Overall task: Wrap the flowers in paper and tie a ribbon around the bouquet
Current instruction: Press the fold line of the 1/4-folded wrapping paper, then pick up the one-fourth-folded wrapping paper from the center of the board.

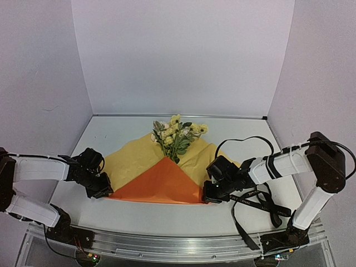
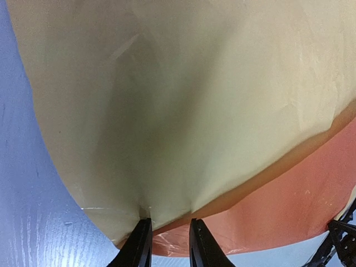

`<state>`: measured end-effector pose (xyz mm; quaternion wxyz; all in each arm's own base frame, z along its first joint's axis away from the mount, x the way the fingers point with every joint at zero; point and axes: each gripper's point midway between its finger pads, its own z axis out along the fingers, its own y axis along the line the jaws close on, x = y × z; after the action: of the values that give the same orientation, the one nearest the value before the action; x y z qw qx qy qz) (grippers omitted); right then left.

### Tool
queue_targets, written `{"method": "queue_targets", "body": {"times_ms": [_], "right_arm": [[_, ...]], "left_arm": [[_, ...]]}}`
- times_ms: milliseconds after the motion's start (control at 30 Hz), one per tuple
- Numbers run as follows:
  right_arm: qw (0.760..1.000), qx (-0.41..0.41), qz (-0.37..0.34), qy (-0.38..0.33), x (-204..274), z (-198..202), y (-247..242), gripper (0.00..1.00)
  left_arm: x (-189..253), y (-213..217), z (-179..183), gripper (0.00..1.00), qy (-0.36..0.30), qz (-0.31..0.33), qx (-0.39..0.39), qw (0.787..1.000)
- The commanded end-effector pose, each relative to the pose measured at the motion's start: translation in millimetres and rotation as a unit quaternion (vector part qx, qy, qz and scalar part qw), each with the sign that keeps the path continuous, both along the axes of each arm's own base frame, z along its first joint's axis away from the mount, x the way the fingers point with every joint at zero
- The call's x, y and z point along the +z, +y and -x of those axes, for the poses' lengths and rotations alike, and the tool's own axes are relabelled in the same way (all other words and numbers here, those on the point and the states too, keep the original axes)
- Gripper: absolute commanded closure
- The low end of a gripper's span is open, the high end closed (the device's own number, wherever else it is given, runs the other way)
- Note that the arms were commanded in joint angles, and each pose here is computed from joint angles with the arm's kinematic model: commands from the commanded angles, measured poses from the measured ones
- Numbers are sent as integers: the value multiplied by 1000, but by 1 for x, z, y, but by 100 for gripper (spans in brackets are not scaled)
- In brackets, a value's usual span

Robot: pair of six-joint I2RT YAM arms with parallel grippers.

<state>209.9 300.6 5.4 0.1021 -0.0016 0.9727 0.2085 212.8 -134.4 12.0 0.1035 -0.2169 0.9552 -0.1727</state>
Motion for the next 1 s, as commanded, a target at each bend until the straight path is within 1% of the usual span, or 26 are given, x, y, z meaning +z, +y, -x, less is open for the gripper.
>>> {"method": "queue_targets", "body": {"times_ms": [0, 100, 200, 333, 367, 500, 633, 733, 833, 967], "right_arm": [[998, -5, 46, 31, -13, 11, -17, 86], [999, 0, 38, 25, 4, 7, -11, 83], [999, 2, 46, 10, 24, 5, -17, 79], [999, -3, 50, 1, 36, 6, -24, 77], [999, -3, 50, 2, 37, 7, -24, 77], [998, -8, 56, 6, 34, 6, -25, 77], [998, -13, 58, 13, 30, 9, -26, 78], [998, -22, 64, 7, 30, 12, -34, 79], [997, -40, 70, -5, 32, 15, -47, 77], [994, -80, 75, -16, 27, 18, -63, 68]], "left_arm": [[23, 5, -13, 74, -18, -31, -26, 999], [50, 2, -29, 70, -50, -44, -47, 997], [75, -9, -45, 69, -81, -45, -76, 993], [92, -47, -52, 72, -104, -35, -139, 984], [90, -64, -49, 73, -102, -30, -164, 981], [86, -129, -36, 79, -103, 28, -248, 963], [73, -175, -20, 82, -94, 61, -308, 945], [68, -197, -17, 83, -94, 73, -330, 937], [62, -209, -18, 83, -90, 73, -342, 933], [58, -215, -20, 83, -89, 71, -350, 930]]}}
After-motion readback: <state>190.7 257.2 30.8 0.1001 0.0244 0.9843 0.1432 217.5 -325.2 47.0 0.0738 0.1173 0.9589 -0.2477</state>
